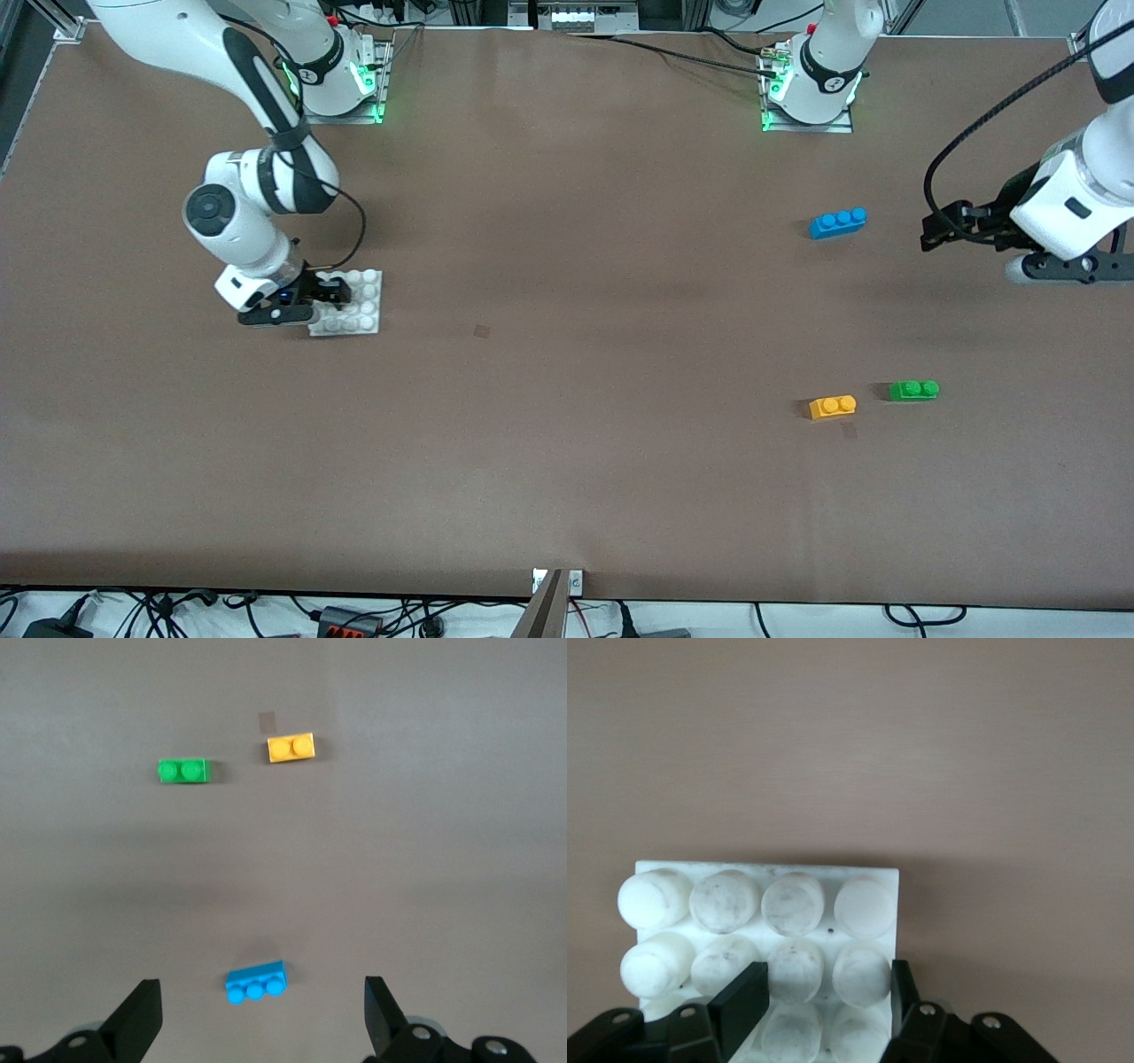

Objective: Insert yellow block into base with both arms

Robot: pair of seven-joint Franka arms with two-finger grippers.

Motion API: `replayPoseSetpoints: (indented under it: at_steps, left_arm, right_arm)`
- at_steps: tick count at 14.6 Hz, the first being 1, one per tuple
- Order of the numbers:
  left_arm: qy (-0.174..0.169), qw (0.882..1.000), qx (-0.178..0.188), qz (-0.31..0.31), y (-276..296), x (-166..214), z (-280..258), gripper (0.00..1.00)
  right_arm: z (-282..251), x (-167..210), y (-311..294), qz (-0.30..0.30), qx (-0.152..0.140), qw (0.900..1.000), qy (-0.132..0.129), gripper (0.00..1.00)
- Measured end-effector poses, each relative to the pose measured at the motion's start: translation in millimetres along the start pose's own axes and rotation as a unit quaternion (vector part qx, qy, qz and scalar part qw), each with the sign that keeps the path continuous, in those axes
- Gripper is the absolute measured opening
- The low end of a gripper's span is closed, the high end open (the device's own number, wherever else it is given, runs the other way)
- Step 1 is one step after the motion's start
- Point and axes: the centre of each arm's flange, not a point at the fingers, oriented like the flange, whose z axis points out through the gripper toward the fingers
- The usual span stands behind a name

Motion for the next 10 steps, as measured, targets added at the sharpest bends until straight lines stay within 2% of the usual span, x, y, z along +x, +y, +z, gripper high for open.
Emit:
replayPoseSetpoints:
  at_steps: [3, 10]
  left_arm:
    - [0.025, 1.000, -0.008, 0.004, -2.6, 38.0, 41.3, 1.00]
    - [0.071, 0.997, -0.028, 0.000, -4.2, 118.4, 184.7, 1.00]
  right_arm:
    - [0.9, -1.8, -65.0, 0.012, 0.004, 1.000, 0.003, 0.62]
    - [2.7, 13.3, -222.1, 0.053, 0.021, 0.998, 0.020, 0.62]
